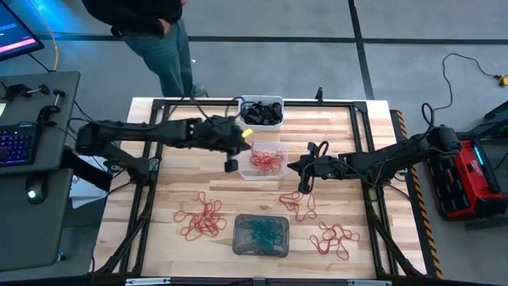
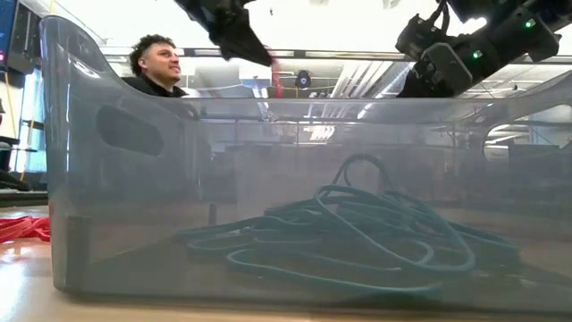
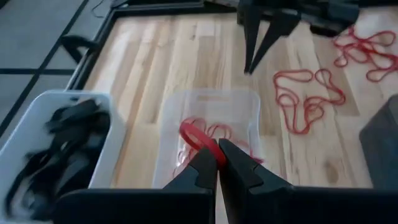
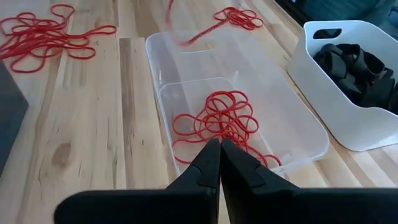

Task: Sort rubber bands into baskets
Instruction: Put the red rubber band into the transparent bin

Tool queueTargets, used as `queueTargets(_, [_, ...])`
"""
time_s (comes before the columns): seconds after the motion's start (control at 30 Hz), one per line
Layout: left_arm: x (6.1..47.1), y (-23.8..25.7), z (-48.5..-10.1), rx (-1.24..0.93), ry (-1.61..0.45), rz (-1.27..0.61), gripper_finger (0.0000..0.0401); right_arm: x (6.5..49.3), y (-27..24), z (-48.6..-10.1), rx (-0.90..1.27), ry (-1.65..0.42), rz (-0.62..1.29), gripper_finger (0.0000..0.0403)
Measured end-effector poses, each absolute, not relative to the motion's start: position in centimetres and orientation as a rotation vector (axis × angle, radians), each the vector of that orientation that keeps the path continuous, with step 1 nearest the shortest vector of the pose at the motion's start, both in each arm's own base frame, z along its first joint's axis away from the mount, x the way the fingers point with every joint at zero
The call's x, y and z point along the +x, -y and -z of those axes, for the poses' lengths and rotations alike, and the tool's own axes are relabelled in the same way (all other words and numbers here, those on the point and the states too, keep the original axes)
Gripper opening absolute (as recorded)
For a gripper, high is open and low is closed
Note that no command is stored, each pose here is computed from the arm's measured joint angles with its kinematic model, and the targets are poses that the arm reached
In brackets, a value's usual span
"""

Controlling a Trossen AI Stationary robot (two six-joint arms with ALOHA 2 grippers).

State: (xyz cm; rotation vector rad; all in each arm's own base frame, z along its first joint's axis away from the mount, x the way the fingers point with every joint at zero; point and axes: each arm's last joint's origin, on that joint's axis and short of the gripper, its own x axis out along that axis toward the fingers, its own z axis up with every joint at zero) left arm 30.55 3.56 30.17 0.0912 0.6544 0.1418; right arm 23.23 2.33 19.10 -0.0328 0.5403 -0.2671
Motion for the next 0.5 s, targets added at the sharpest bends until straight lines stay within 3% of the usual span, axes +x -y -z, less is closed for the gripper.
queueTargets(0.5, [38.6, -5.3, -23.6, 0.057, -0.641, -0.04, 0.0, 23.1, -2.8, -19.0, -0.06, -0.554, 0.246, 0.0])
